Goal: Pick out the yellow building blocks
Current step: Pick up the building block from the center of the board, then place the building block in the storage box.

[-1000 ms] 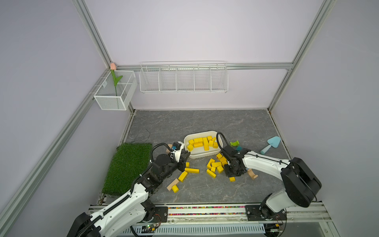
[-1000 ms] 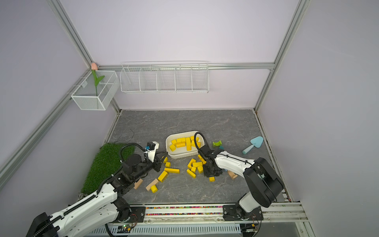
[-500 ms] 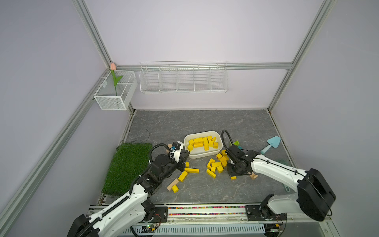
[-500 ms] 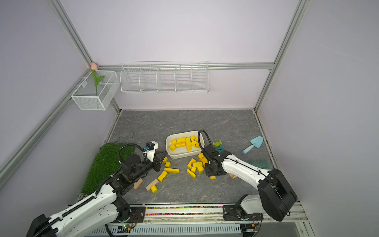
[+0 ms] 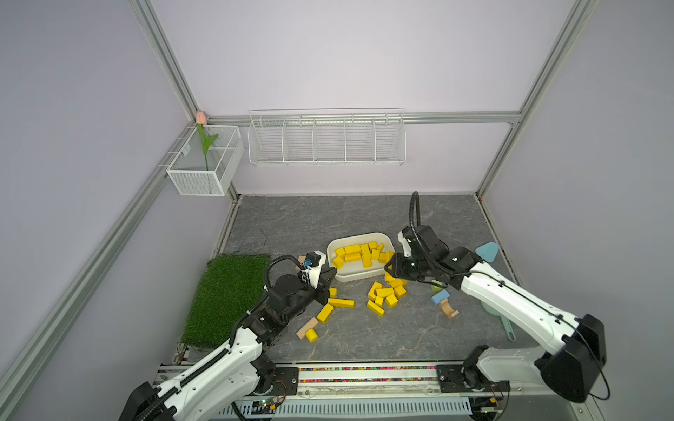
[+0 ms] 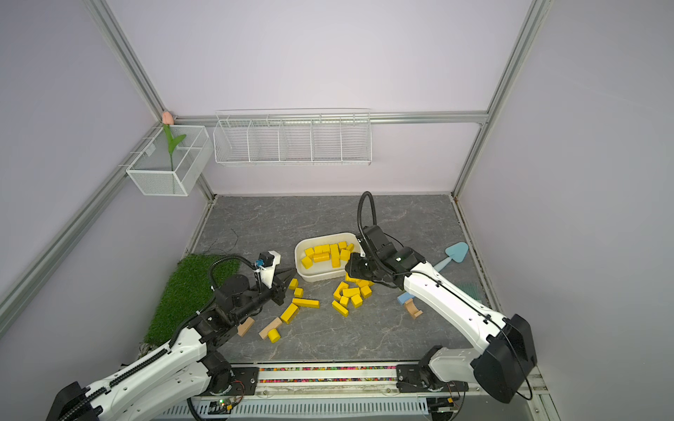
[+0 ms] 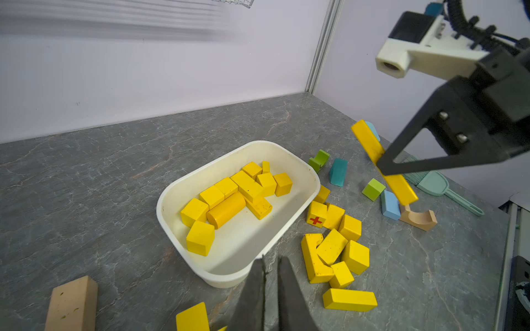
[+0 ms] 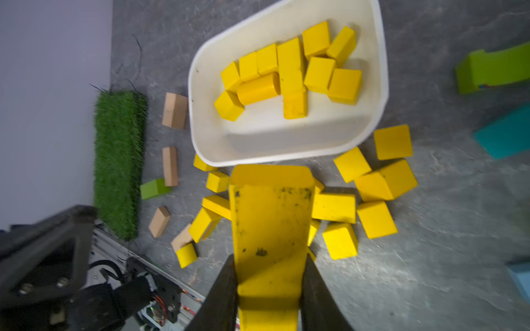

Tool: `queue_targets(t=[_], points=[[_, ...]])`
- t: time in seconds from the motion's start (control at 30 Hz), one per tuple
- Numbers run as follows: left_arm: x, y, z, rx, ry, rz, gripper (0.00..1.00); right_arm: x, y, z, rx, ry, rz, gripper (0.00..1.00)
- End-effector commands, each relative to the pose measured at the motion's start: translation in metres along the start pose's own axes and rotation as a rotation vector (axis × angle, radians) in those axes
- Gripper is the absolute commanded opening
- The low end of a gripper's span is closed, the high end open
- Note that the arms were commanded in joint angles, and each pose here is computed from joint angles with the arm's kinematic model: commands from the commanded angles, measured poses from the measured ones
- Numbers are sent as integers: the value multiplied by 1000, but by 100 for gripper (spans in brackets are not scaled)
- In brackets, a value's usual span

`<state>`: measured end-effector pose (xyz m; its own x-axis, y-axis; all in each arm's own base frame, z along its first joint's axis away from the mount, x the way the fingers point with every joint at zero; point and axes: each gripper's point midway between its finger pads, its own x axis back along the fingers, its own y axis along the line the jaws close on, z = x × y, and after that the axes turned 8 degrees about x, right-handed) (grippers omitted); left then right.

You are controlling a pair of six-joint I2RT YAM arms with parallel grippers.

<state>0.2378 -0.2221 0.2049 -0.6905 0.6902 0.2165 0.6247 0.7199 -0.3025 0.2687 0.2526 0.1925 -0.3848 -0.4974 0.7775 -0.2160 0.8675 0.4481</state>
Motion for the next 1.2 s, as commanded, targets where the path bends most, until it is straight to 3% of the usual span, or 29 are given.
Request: queue_targets(t=[0.0,0.2,0.4,0.77,0.93,1.17], points=[[3,-3,-13,13,-42,4,13,-20,23,-8,-124,52,-75,7],[5,3,-15,30,-59,-29,14,-52,53,-34,-241,52,-179,7],[6,4,-15,31,-64,-30,14,-80,52,-63,-316,15,-111,10],[8,5,-12,31,-65,-32,14,-143,38,-72,-573,40,-32,11],[13,2,-17,23,-88,-18,14,-173,41,-76,-673,53,-84,11],[13,0,-17,16,-85,-8,14,-190,37,-88,-724,3,-76,11]])
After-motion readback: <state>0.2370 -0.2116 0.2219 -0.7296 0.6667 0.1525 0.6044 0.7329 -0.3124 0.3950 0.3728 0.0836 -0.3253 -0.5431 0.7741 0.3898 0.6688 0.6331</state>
